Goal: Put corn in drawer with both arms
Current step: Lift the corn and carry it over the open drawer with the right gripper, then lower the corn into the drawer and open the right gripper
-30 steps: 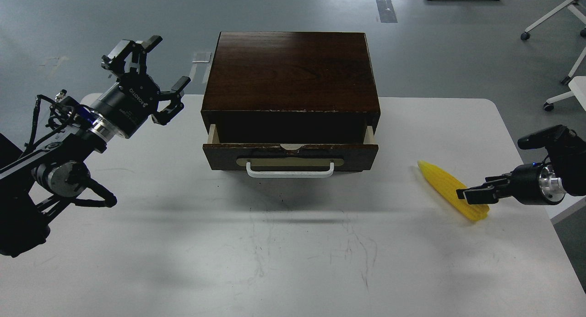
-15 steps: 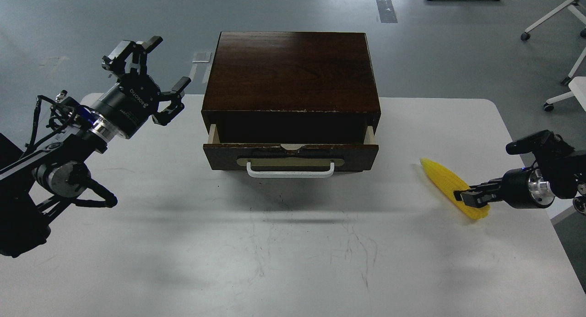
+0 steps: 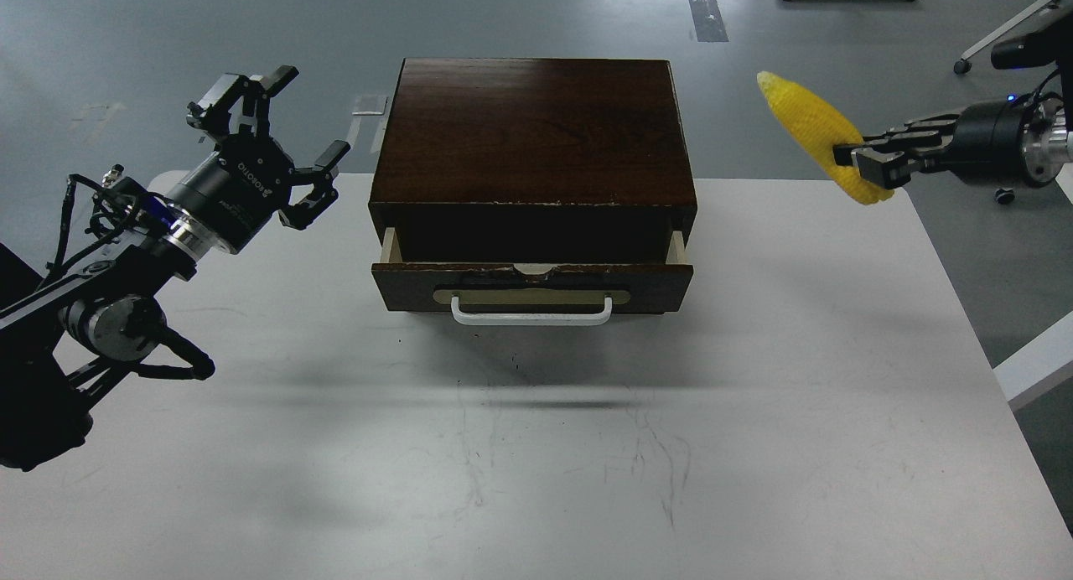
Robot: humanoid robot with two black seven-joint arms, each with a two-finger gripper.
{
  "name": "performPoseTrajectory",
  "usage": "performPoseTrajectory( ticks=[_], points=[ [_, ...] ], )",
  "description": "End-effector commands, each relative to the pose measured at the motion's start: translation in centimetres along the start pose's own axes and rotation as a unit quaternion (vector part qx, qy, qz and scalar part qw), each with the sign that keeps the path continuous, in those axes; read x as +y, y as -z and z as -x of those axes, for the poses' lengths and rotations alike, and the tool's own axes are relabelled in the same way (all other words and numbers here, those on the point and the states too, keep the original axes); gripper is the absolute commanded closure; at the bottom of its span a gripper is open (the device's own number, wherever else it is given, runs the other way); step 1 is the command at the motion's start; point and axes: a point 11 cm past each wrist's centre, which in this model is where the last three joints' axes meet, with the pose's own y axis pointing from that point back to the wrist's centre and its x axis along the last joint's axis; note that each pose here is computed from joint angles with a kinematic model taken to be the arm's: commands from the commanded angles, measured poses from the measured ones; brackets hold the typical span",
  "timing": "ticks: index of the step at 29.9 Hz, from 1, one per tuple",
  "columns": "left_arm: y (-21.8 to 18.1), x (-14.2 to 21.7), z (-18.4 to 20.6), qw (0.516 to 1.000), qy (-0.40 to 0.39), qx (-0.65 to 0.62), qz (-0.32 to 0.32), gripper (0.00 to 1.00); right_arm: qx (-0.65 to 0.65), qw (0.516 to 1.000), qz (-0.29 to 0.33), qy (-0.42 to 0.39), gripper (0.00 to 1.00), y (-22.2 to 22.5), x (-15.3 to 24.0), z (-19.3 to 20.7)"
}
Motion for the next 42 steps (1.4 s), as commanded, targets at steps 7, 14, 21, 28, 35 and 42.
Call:
performPoseTrajectory(
  ticks=[7,14,21,28,35,42],
  points=[
    [-0.4,0.0,-0.2,1.000,-0.003,-0.001,0.006,0.02,0.113,0.987,-0.107,0.024,0.94,10.6,-3.4,-7.2],
    [-0.8,0.0,0.0,1.000,0.001,-0.004,0.007,0.02,0.200,0.966,-0.162,0.036,0.94,17.0,-7.1,-8.3],
    [-1.2,0.2,-0.2,1.000,0.000,-0.008,0.007,0.02,0.326,0.927,-0.185,0.025,0.94,20.4,-9.5,-7.6],
    [-1.3,0.3,-0.2,1.000,0.002,-0.009,0.007,0.02,0.356,0.915,-0.189,0.039,0.94,20.5,-10.2,-6.2],
    [-1.5,0.4,-0.2,1.000,0.003,-0.010,0.008,0.02,0.351,0.915,-0.187,0.061,0.90,19.7,-10.6,-4.6],
    [-1.5,0.3,-0.1,1.000,0.003,-0.009,0.009,0.02,0.343,0.917,-0.191,0.069,0.79,19.5,-11.0,-3.5]
  ],
)
